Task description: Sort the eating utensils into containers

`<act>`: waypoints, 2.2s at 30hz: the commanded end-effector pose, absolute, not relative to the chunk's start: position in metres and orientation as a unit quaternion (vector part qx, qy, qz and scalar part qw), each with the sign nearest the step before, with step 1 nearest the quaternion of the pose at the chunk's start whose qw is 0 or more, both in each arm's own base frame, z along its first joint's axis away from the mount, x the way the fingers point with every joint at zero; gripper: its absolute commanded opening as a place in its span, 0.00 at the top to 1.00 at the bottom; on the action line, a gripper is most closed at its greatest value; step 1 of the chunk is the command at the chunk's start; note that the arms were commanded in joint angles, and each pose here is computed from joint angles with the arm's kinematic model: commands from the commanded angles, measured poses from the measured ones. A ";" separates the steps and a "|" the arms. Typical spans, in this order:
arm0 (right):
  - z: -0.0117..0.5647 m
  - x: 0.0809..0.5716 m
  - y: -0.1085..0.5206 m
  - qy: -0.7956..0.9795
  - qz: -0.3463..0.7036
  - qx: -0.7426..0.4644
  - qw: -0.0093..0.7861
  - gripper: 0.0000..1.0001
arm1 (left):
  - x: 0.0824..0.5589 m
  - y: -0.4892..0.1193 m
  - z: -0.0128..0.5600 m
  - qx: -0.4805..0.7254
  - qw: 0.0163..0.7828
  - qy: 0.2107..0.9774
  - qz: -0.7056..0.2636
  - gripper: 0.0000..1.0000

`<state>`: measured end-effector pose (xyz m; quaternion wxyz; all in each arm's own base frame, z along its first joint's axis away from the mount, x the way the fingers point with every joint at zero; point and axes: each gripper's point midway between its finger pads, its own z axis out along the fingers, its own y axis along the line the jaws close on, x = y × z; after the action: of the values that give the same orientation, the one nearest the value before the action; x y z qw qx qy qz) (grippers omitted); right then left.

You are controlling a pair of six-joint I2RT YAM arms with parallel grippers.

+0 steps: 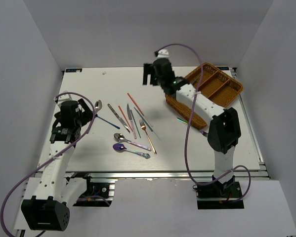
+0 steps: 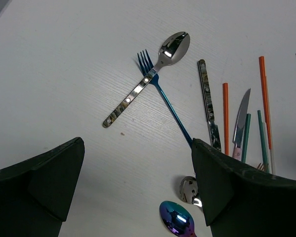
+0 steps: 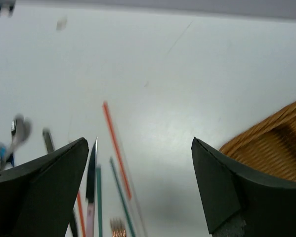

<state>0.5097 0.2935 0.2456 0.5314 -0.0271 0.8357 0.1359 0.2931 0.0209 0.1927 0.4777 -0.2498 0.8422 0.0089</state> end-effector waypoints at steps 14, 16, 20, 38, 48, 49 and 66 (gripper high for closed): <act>0.215 0.513 0.223 0.850 0.128 0.015 0.510 0.26 | 0.291 0.022 0.205 -0.253 0.496 0.831 0.005 0.02; 0.212 0.506 0.236 0.851 0.166 -0.012 0.498 0.46 | 0.291 0.021 0.205 -0.252 0.495 0.832 0.003 0.02; 0.192 0.470 0.313 0.843 0.260 -0.187 0.432 0.55 | 0.292 0.020 0.206 -0.251 0.497 0.831 0.001 0.02; 0.095 0.347 0.416 0.897 0.128 -0.251 0.341 0.64 | 0.291 0.020 0.207 -0.250 0.499 0.830 0.000 0.02; 0.064 0.327 0.419 0.907 0.116 -0.255 0.314 0.67 | 0.290 0.019 0.209 -0.248 0.502 0.829 -0.005 0.02; 0.061 0.327 0.418 0.908 0.113 -0.256 0.311 0.67 | 0.290 0.018 0.210 -0.247 0.503 0.828 -0.005 0.02; 0.022 0.325 0.433 0.917 0.109 -0.264 0.279 0.70 | 0.290 0.015 0.213 -0.241 0.508 0.827 -0.015 0.02</act>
<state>0.3244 0.4268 0.0324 0.2876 -0.2635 0.9137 0.1141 0.2898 0.0180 0.2036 0.4934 -0.2484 0.8335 -0.0047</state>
